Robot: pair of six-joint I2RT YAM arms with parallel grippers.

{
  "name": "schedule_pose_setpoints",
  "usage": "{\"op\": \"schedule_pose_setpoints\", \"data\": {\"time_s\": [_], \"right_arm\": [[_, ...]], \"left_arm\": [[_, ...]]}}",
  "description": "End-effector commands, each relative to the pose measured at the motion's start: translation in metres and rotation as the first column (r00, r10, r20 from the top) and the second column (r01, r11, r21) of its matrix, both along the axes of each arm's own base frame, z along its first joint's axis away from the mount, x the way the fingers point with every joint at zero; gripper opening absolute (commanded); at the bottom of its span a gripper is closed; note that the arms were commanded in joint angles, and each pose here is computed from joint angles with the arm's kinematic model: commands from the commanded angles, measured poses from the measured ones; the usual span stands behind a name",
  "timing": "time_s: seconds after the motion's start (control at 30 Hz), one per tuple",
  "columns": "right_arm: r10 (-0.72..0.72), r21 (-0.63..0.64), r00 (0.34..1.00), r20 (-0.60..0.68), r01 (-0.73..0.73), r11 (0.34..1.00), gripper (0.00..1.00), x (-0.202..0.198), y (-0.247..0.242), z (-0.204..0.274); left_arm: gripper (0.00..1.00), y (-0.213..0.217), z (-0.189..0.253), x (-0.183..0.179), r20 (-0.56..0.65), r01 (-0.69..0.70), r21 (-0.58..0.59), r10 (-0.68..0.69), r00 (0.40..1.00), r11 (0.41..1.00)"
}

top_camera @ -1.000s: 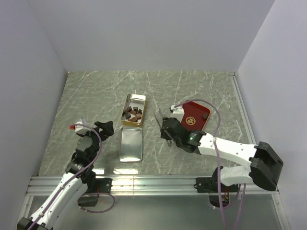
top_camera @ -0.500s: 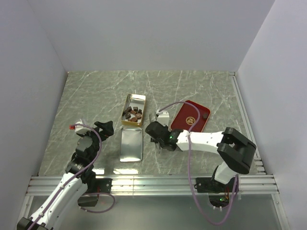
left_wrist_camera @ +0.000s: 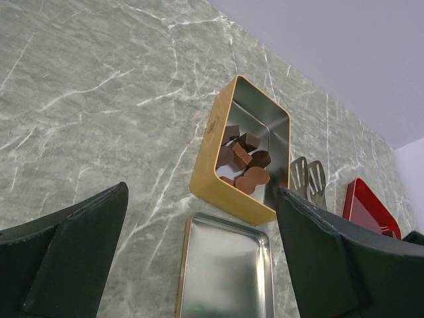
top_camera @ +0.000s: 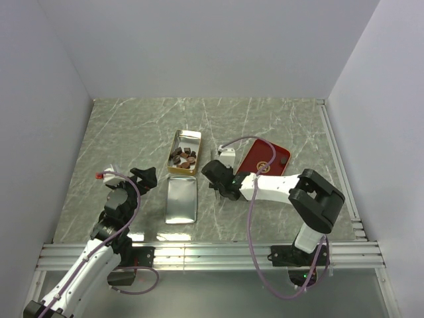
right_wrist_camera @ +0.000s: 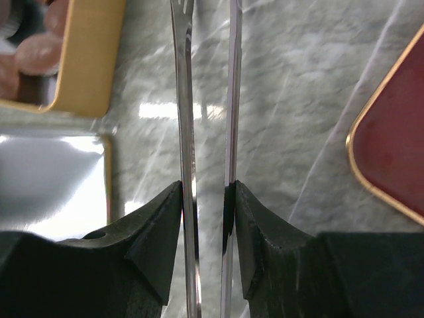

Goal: Pack the chocolate

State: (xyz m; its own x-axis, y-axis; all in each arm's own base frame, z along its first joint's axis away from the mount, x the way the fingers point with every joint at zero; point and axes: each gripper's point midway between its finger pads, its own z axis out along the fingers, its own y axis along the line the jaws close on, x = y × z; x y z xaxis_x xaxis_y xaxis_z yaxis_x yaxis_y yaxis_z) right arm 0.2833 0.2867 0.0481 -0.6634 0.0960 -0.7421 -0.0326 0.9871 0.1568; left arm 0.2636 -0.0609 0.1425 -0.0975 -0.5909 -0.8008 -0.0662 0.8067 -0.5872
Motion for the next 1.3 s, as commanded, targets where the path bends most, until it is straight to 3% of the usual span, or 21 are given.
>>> {"op": "schedule_pose_setpoints", "data": {"time_s": [0.0, 0.6, 0.83, 1.1, 1.17, 1.27], "right_arm": [[-0.035, 0.069, 0.997, 0.064, 0.031, 0.997, 0.43, 0.027, 0.005, 0.021], [-0.016, 0.063, 1.000, -0.023, 0.017, 0.998, 0.47, 0.068, -0.006, -0.007], [0.036, 0.055, 0.999, -0.035, -0.034, 0.998, 0.63, 0.067, -0.002, -0.007], [0.085, 0.046, 0.996, -0.029, -0.084, 0.995, 0.68, 0.057, -0.008, -0.001], [0.109, 0.074, 0.994, 0.013, -0.110, 0.991, 0.75, 0.057, -0.004, 0.016], [0.125, 0.061, 0.992, 0.034, -0.127, 0.990, 0.77, 0.054, -0.009, 0.028]], "left_arm": [[1.00, -0.001, 0.007, 0.001, 0.035, 0.000, -0.024, 0.001, 0.999, 1.000], [1.00, -0.003, 0.007, -0.002, 0.051, 0.012, -0.039, -0.010, 0.999, 0.999], [1.00, -0.003, 0.009, -0.002, 0.066, 0.016, -0.044, -0.013, 0.998, 0.999], [1.00, -0.002, 0.008, -0.001, 0.065, 0.010, -0.039, -0.008, 0.998, 0.999], [0.99, -0.002, 0.007, 0.000, 0.059, 0.005, -0.033, -0.003, 0.998, 0.999], [0.98, -0.002, 0.004, 0.003, 0.038, 0.001, -0.017, 0.000, 0.999, 1.000]]}}
